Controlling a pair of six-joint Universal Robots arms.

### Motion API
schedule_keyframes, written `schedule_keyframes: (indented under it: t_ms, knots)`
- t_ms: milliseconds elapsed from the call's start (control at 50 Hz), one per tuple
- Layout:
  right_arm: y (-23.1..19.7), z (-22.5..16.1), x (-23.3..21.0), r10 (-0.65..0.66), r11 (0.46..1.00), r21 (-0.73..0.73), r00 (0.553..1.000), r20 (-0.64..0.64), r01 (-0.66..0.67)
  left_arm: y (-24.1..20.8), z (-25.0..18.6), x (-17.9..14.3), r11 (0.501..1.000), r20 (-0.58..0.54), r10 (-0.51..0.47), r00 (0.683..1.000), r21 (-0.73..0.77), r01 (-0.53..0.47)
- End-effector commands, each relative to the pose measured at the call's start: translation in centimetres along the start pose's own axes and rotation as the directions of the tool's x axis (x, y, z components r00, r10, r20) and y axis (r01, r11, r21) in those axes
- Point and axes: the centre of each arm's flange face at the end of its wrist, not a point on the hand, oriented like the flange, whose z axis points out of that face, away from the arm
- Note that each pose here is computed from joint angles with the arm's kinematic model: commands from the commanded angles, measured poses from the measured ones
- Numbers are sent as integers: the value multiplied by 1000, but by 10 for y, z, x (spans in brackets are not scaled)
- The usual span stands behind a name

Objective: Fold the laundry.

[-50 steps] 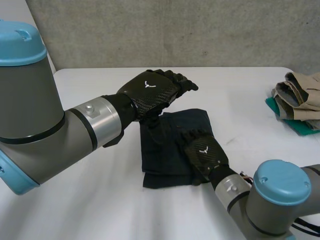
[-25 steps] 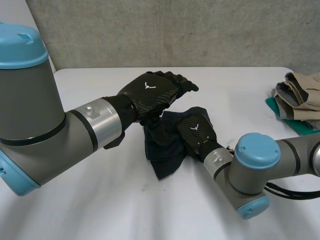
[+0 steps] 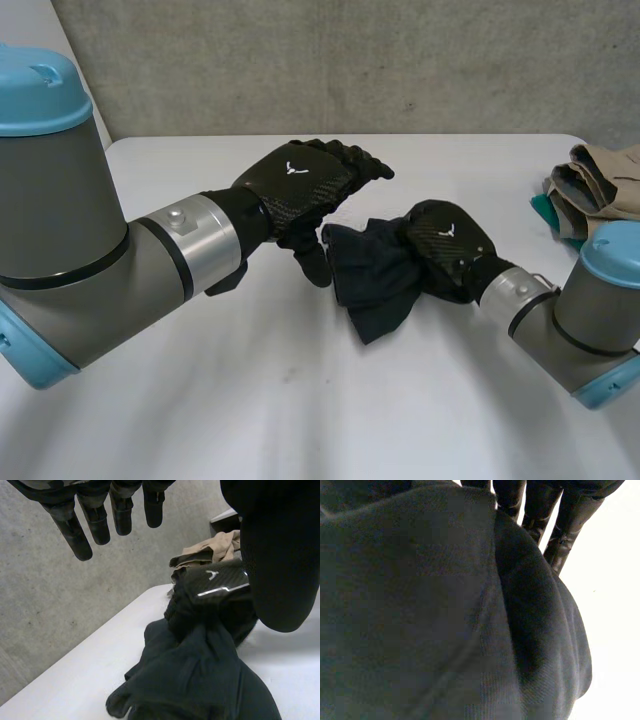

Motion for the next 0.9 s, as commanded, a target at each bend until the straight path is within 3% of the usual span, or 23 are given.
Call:
schedule_keyframes:
  t_ms: [20, 240, 380, 540, 700, 800, 900]
  knots:
    - [18, -4, -10, 25, 998, -61, 1000, 1, -25, 0, 0, 0, 1000, -1, -1, 1000, -1, 1]
    - [23, 8, -2, -72, 995, -75, 996, -52, 68, 0, 0, 1, 1000, -4, -5, 1000, -1, 5]
    - [-1, 25, 30, -139, 989, 29, 983, -118, 143, 0, 0, 0, 1000, 0, -11, 1000, 0, 11]
    - [-56, 35, 117, -217, 935, 226, 944, -250, 275, -2, -2, 2, 1000, -2, -8, 1000, 6, 8]
    - [-114, 9, 226, -101, 861, 440, 933, -346, 256, -3, -2, 2, 1000, -2, -7, 1000, 7, 7]
    - [-114, -16, 282, -76, 806, 527, 930, -359, 269, -3, -2, 2, 1000, -2, -7, 1000, 7, 7]
    - [-79, -43, 331, -50, 811, 526, 926, -374, 256, -2, -2, 3, 1000, -4, -8, 1000, 5, 8]
